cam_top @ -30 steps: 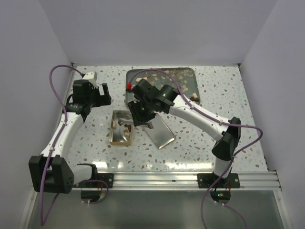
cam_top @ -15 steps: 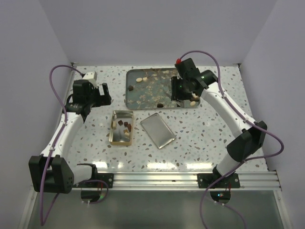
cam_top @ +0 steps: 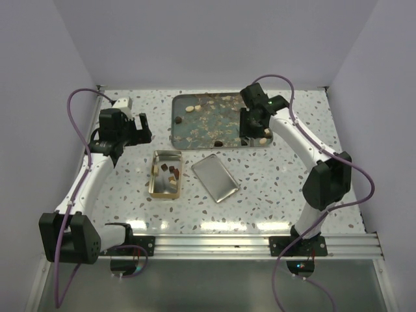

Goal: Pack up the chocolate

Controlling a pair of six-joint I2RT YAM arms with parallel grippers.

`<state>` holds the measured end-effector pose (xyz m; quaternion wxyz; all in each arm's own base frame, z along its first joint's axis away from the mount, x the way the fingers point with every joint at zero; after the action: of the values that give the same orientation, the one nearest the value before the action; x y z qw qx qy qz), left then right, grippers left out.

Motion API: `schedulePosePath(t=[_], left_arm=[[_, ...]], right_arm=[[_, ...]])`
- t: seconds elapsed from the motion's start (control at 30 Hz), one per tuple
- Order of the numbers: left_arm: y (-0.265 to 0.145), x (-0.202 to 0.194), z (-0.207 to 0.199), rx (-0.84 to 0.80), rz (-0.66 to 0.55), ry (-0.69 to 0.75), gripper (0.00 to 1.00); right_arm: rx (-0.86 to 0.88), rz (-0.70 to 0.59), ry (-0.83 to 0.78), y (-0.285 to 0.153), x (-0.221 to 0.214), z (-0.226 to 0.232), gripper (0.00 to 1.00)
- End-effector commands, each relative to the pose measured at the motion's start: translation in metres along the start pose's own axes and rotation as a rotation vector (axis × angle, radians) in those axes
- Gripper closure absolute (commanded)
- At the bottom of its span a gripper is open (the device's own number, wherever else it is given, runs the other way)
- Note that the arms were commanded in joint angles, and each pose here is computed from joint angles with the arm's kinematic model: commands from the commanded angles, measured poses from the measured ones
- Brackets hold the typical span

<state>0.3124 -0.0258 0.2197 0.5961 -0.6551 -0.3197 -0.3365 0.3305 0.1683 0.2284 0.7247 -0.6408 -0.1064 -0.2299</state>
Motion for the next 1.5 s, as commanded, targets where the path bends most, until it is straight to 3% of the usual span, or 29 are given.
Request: schedulePosePath(t=[0.0,0.63,1.13,1.37,1.47], left_arm=[[-0.008,0.019,0.0,-0.006,-0.085,0.0,0.0],[-0.008,0.018,0.001,0.003,-0.084,0.005,0.0],[-0.007,0.018,0.002,0.006,-0.083,0.004,0.0],[-0.007,0.018,0.002,0.006,-0.083,0.004,0.0],[-0.007,0.018,0.002,0.006,-0.083,0.006,0.0]], right_arm=[[-0.018,-0.066,0.041,0.008,0.019,0.001,0.59],[-0.036,-0.031,0.076,0.056,0.042,0.005,0.59],[-0.043,-0.011,0.072,0.062,0.048,0.008,0.61],[-0.009,-0.008,0.075,0.058,0.05,0.012,0.76],[0.017,-0.033,0.067,0.045,0.059,0.017,0.77]])
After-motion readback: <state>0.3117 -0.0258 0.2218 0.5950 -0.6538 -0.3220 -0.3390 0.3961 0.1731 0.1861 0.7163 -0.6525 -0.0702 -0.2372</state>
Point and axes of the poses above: each gripper's point midway between its finger pads, its own y axis out along the fingers, its own z axis along the line the jaws close on, x = y × z, the point moved 6 cm from there along -y, back along the fingers, and after that the axes turned 8 degrees about y, right-handed, at the moved point
